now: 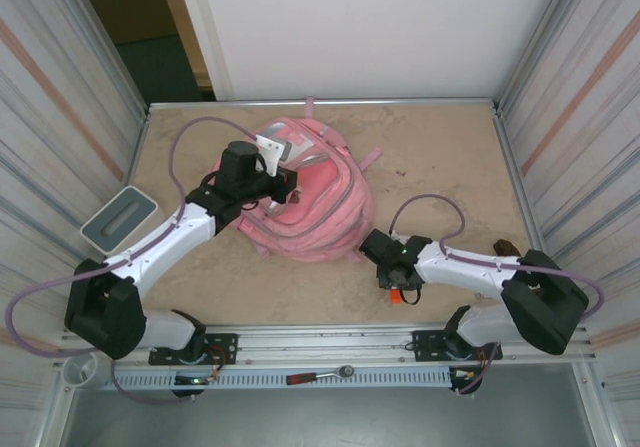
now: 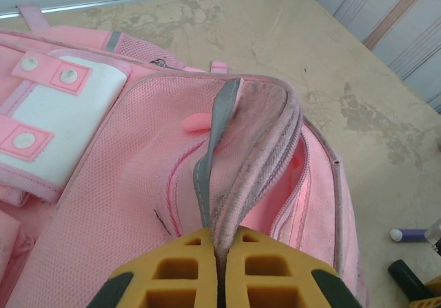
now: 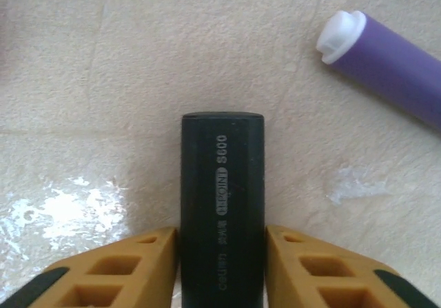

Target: Pack the student bag

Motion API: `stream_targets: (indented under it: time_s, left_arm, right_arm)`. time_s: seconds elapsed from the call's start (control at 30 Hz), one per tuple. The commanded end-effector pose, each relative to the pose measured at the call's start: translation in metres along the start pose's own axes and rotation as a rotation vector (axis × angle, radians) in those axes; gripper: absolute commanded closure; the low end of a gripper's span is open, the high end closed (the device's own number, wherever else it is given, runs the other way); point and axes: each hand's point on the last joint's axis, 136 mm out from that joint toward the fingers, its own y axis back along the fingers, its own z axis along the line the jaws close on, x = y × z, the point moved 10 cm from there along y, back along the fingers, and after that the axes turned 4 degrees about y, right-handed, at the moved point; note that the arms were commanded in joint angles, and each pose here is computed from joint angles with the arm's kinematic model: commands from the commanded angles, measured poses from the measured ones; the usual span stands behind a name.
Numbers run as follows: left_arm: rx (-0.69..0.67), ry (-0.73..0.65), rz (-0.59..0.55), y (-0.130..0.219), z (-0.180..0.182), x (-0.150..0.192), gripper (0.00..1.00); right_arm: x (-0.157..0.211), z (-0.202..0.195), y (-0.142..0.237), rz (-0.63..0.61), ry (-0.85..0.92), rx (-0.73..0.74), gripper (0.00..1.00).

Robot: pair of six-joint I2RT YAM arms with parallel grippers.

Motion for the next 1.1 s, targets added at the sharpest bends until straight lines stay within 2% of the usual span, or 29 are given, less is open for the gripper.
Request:
stream_targets:
  time_s: [0.0,0.17,0.43,0.6,0.83,1.07]
  left_arm:
    - [0.048,-0.008,-0.115,0.021,-0.011,-0.019,1.0]
    - [0.048,-0.006,-0.111,0.024,-0.012,-0.017,1.0]
    - [0.073,0.022,-0.106,0.023,-0.014,-0.02,1.0]
    - [0.111,0.025,-0.125,0.029,-0.02,-0.029,1.0]
    - [0.131,0.013,-0.145,0.036,-0.025,-0.04,1.0]
    - [0.137,0.008,-0.157,0.039,-0.027,-0.041,1.0]
  right_arm:
    - [0.003,0.02,0.004,0.007,0.019,-0.06,0.69]
    - [-0.01,0.048,0.028,-0.081,0.055,-0.208,0.76]
    - [-0.05,0.076,0.101,-0.311,0.031,-0.524,0.79]
    - [-0.076,0.093,0.129,-0.381,0.005,-0.712,0.79]
    - [-0.139,0.118,0.131,-0.366,-0.117,-0.921,0.79]
    - [-0.19,0.124,0.105,-0.369,-0.283,-0.939,0.75]
